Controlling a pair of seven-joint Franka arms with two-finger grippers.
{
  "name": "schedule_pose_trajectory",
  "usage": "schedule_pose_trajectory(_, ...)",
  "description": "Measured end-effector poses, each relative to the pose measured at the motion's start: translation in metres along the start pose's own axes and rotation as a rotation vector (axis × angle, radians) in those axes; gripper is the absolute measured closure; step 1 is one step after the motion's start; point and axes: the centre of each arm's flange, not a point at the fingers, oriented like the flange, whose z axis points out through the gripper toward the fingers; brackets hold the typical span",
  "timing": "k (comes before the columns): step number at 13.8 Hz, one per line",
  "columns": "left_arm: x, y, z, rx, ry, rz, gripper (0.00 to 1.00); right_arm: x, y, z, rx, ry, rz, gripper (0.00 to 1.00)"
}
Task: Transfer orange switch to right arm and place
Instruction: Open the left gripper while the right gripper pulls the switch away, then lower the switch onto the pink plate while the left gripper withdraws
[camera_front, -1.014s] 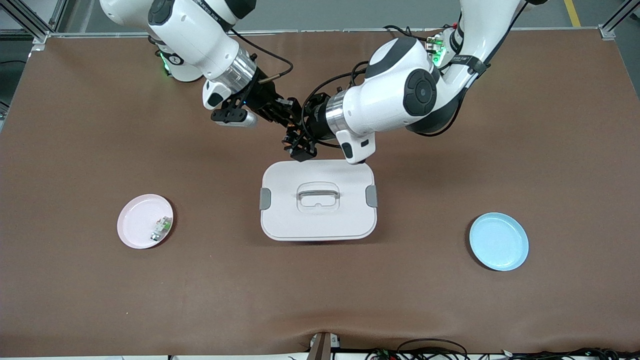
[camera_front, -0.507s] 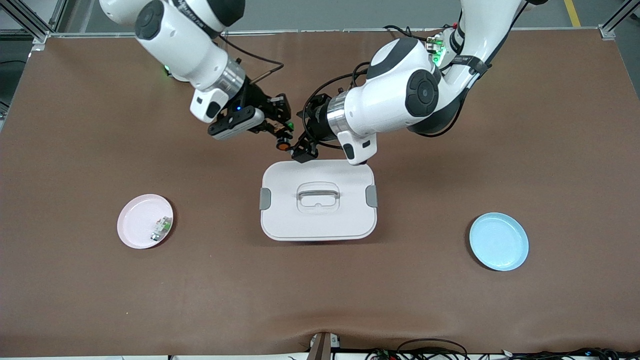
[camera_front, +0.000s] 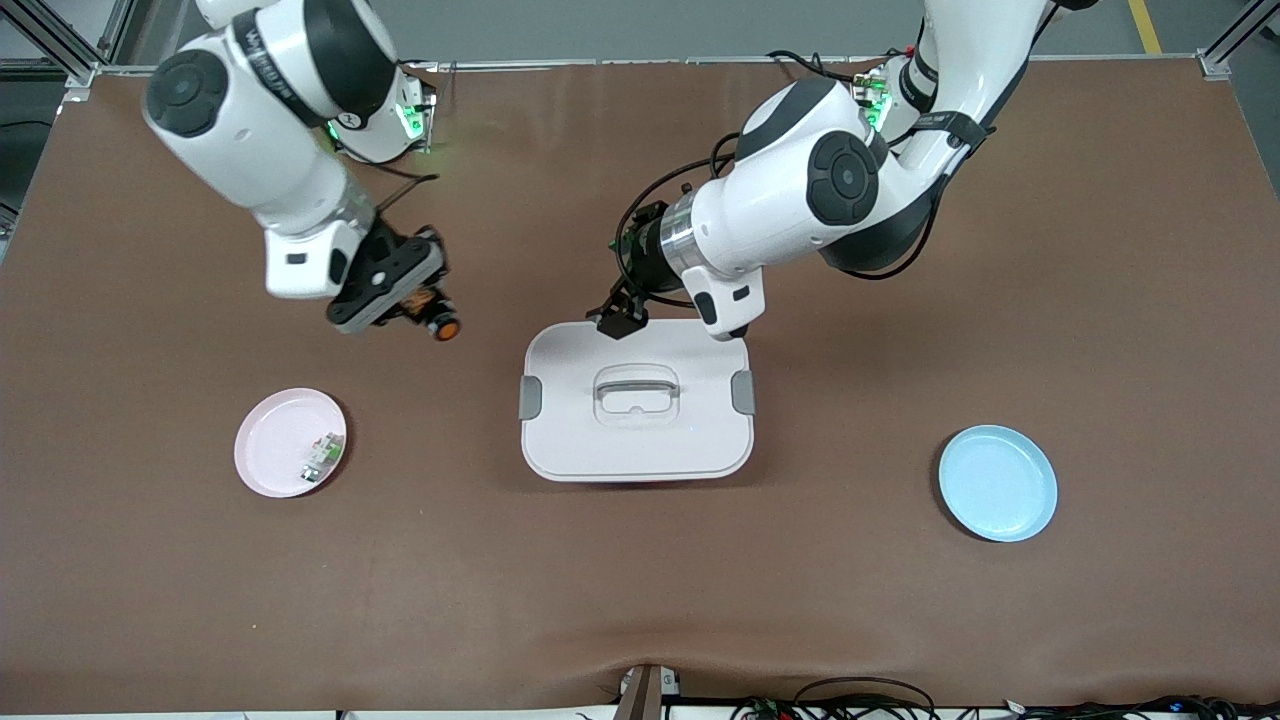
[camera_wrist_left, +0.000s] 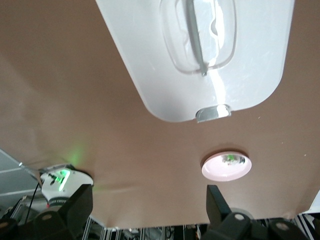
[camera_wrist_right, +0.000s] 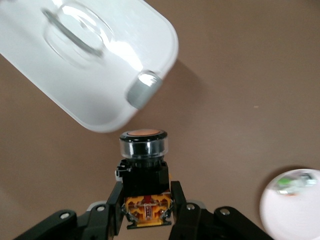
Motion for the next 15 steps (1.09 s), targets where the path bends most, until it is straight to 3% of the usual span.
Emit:
schedule_pose_trajectory(4, 0.018, 0.004, -0.002, -0.015, 0.132, 0.041, 0.00, -0.042, 0.079, -0.001, -0.091, -0.087, -0.303, 0.59)
schedule_pose_trajectory(6, 0.033, 0.008, -0.003, -0.023, 0.228, 0.067, 0.00, -0.057, 0.109, 0.003, -0.132, -0.140, -0.428, 0.59)
schedule_pose_trajectory(8, 0.051, 0.010, -0.003, -0.013, 0.350, 0.105, 0.00, -0.073, 0.139, 0.012, -0.144, -0.158, -0.522, 0.59)
schedule_pose_trajectory(11, 0.087, 0.016, -0.012, 0.035, 0.507, 0.213, 0.00, -0.105, 0.189, 0.033, -0.151, -0.173, -0.613, 0.59)
schedule_pose_trajectory(15, 0.147, 0.026, -0.039, 0.144, 0.611, 0.380, 0.00, -0.144, 0.227, 0.084, -0.171, -0.174, -0.634, 0.59)
